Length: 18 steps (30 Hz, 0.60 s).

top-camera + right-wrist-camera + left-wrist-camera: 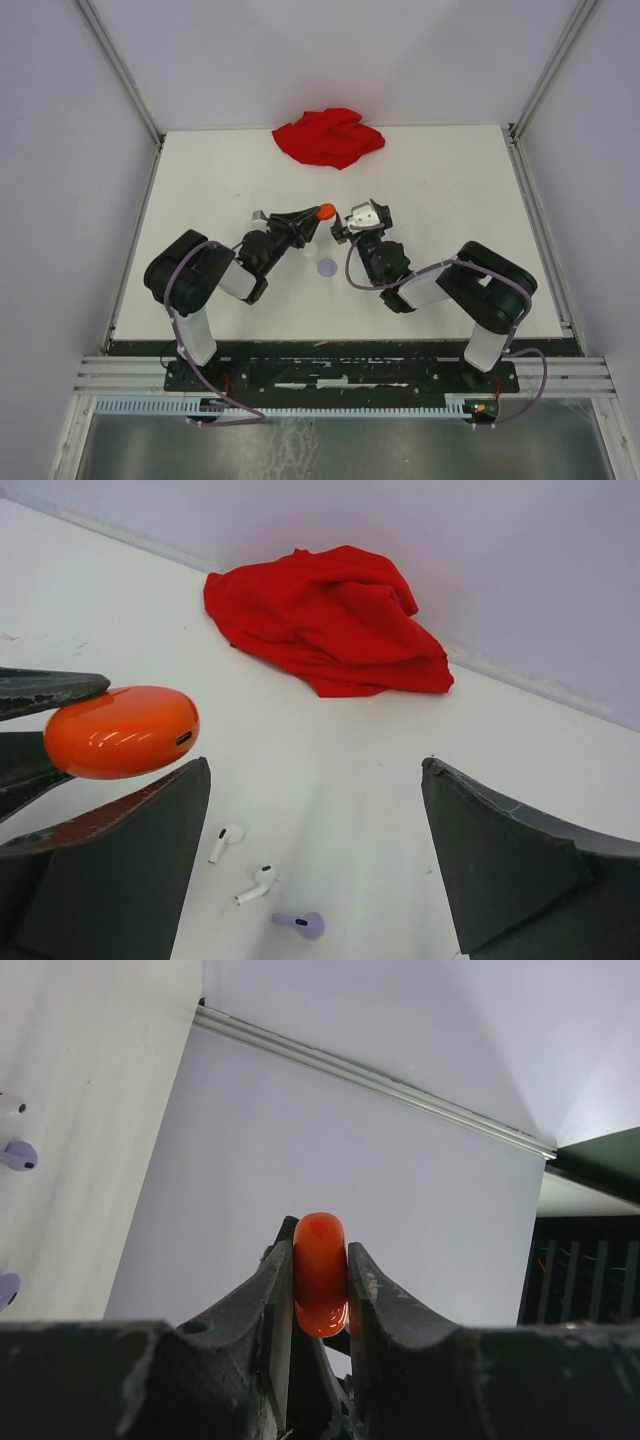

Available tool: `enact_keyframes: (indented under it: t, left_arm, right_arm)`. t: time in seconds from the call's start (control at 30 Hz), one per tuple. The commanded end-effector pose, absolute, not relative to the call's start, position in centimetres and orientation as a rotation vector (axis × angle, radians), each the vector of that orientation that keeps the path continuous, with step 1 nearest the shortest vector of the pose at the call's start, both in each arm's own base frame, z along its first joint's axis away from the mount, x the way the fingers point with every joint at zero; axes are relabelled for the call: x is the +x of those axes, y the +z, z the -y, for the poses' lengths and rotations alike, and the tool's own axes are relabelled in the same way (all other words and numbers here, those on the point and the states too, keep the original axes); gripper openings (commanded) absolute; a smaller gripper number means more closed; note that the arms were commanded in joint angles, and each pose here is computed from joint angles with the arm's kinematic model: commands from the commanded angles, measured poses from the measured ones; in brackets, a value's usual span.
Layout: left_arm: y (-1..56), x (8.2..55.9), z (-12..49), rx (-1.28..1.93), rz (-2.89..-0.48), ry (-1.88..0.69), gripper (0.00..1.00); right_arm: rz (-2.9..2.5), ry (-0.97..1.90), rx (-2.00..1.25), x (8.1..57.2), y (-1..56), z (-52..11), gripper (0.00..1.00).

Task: Insert the wireless bluetooth earbuds into the charging case
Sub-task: Place the charging case at the center of the board.

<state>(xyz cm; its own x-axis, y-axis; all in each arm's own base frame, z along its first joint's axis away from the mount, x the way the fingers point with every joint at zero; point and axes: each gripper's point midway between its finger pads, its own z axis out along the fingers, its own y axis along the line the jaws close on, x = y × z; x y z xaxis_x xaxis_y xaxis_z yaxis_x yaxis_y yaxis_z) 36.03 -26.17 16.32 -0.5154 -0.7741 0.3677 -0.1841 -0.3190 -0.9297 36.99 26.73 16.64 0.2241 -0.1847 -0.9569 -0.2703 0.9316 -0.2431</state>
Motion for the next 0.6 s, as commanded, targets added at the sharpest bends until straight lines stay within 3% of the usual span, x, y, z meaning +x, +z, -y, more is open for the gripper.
enact_keyframes:
  t: [0.0, 0.23, 0.57]
  left_arm:
    - [17.4, 36.8, 25.4, -1.089, -1.487, -1.916, 0.03]
    - [14.5, 39.6, 23.2, -0.919, -1.579, -1.789, 0.03]
    - [9.6, 42.3, 23.6, -0.809, -1.717, -1.629, 0.03]
  right_arm:
    - [-1.34, 0.073, -0.26, 36.4, 19.5, -24.5, 0.97]
    - [-1.745, 0.048, -0.265, 36.1, 18.8, -23.2, 0.99]
    - [-1.837, 0.109, -0.292, 35.1, 19.1, -22.6, 0.99]
